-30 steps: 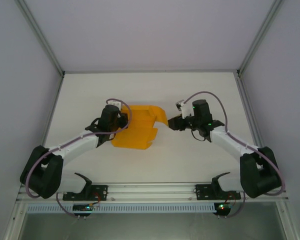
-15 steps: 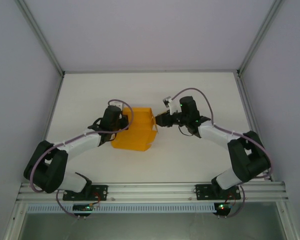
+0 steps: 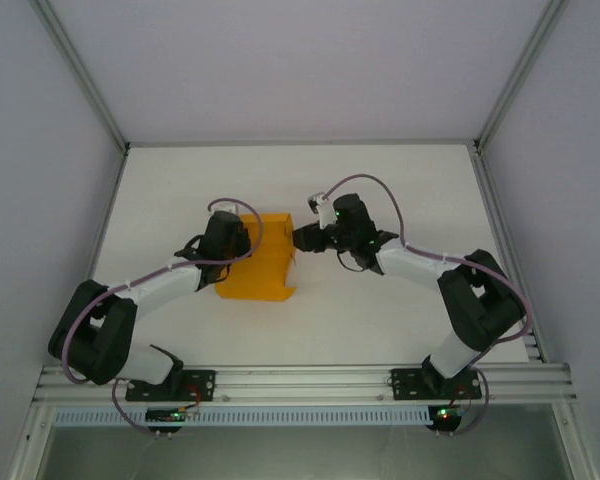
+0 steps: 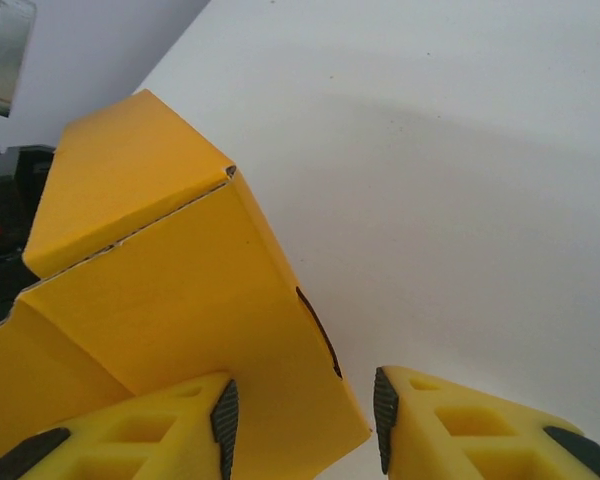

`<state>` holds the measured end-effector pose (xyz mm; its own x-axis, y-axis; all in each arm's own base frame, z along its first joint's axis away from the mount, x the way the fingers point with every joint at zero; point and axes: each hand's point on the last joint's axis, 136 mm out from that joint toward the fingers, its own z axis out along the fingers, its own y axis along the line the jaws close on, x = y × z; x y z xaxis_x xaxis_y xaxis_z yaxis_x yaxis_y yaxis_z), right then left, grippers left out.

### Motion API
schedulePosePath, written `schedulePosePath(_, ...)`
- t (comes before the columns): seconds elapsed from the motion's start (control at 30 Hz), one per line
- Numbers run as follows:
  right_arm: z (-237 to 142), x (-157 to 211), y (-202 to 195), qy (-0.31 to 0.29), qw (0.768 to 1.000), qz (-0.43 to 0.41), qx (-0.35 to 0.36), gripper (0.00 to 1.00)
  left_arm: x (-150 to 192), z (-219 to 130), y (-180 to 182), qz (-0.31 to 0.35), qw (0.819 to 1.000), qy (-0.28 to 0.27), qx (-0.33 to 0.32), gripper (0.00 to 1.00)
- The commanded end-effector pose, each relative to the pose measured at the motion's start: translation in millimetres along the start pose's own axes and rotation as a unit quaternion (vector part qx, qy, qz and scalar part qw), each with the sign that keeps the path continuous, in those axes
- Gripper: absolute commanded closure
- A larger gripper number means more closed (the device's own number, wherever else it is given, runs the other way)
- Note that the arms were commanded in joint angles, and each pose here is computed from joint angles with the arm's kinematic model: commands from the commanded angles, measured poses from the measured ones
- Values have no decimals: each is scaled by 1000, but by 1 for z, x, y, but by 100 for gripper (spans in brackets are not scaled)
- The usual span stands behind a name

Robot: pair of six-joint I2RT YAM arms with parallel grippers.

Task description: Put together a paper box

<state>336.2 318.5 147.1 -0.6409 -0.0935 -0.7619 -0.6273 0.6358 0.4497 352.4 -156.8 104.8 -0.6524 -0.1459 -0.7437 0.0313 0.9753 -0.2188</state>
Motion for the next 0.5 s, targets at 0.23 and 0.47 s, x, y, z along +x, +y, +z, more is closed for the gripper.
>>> schedulePosePath(0.23, -27, 8, 3, 9, 998, -4, 56, 27, -19, -7, 9, -58, 997, -41, -23, 99)
schedulePosePath(0.47, -73, 17, -16, -18, 989, 80, 121, 1, -42, -22, 24, -114, 988, -99, -28, 98)
